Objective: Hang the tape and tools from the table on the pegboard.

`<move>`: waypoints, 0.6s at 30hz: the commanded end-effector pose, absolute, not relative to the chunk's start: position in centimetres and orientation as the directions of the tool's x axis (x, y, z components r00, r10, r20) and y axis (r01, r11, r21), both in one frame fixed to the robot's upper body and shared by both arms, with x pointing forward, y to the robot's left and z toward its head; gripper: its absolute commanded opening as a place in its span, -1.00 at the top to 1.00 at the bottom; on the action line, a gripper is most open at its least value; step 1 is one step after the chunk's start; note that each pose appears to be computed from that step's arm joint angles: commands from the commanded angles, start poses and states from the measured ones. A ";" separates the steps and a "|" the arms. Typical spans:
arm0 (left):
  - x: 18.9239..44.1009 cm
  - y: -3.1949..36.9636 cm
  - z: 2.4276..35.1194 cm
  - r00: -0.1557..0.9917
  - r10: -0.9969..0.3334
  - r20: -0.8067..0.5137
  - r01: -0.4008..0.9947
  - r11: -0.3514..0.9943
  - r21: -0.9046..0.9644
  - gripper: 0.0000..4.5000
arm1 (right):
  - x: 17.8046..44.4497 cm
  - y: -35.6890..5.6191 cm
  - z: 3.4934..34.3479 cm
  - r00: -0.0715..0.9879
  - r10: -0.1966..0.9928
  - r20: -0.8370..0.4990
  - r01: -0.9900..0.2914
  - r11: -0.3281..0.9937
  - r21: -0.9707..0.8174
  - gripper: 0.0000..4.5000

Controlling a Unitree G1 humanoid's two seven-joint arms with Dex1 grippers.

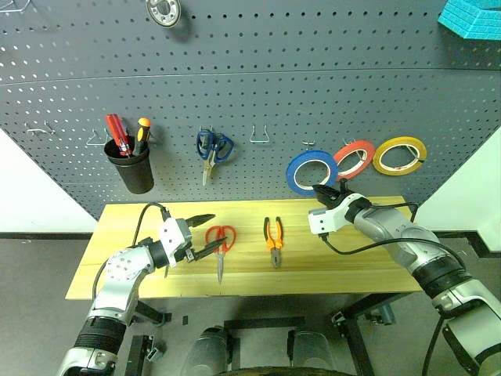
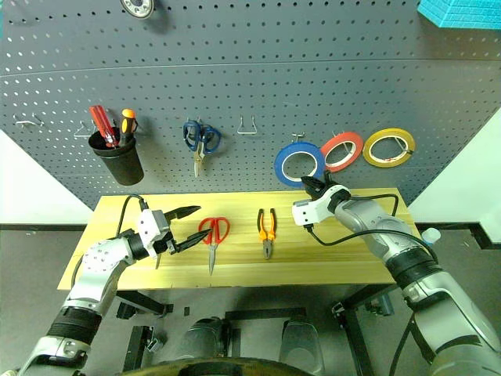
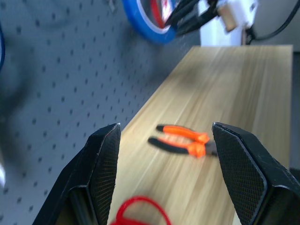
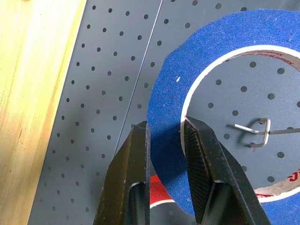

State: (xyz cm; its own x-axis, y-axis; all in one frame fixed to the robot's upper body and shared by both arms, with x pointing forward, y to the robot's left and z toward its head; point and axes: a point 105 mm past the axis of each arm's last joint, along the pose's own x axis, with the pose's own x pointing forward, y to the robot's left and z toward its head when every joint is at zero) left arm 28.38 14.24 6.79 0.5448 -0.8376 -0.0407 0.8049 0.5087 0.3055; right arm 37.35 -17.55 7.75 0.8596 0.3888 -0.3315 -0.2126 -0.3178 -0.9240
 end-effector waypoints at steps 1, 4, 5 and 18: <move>28.3 14.3 8.3 0.533 -0.846 0.002 0.799 0.503 0.330 -0.44 | 37.5 -17.7 9.3 0.872 0.401 -0.282 -0.160 -0.310 -0.937 0.70; 28.2 14.3 8.5 0.531 -0.847 0.010 0.798 0.503 0.332 -0.44 | 36.6 -17.5 8.4 0.860 0.419 -0.293 -0.157 -0.329 -0.931 0.70; 28.2 14.3 8.6 0.528 -0.849 0.020 0.798 0.504 0.331 -0.44 | 36.3 -17.5 8.2 0.858 0.425 -0.289 -0.149 -0.332 -0.931 0.70; 28.2 15.4 11.2 0.537 -0.826 0.172 0.780 0.564 0.270 -0.44 | 35.3 -16.1 11.8 0.866 0.499 -0.036 0.109 -0.260 -0.959 0.70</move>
